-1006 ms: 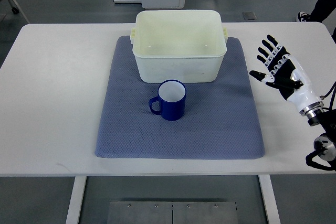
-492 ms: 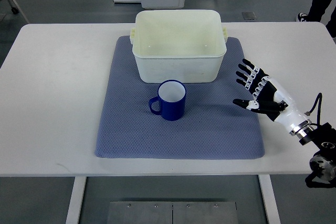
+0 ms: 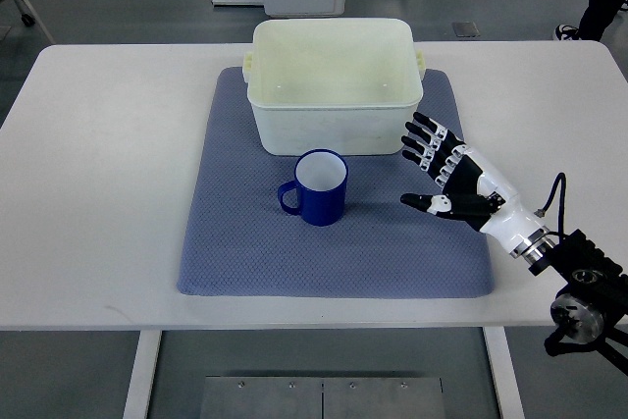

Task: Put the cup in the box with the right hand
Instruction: 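Move the open right hand toward the blue mug's side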

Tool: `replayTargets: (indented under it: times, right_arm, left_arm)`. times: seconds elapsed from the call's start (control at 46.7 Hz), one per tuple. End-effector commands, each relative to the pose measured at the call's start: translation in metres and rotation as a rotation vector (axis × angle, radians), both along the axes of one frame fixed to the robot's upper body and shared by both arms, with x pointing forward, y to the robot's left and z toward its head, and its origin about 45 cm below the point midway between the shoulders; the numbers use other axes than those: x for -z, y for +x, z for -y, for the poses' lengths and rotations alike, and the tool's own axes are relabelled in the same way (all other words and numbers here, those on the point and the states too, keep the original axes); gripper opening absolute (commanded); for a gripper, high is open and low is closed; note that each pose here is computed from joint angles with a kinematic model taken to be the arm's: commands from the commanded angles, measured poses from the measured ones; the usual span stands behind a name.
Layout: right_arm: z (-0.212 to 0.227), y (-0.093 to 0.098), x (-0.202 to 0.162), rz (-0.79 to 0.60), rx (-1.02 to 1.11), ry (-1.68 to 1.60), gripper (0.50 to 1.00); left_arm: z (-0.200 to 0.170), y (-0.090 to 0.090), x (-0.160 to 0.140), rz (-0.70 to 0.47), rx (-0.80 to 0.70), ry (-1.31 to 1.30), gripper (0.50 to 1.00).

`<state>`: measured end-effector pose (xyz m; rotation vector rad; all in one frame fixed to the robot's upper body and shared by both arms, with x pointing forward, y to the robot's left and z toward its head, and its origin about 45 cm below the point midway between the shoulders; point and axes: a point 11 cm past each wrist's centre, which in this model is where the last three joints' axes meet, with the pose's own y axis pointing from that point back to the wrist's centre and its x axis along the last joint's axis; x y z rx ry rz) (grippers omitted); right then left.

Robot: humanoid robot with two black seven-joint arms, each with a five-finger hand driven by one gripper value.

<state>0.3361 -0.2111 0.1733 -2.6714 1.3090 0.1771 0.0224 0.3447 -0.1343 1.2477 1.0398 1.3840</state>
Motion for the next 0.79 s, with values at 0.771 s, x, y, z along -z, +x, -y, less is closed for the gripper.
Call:
replayTargets:
  times: [0.771]
  right_arm:
    - [-0.067,0.009,0.012,0.020,0.005,-0.036,0.998]
  left_arm:
    - [0.000,0.000,0.000,0.000,0.000,0.001,1.000]
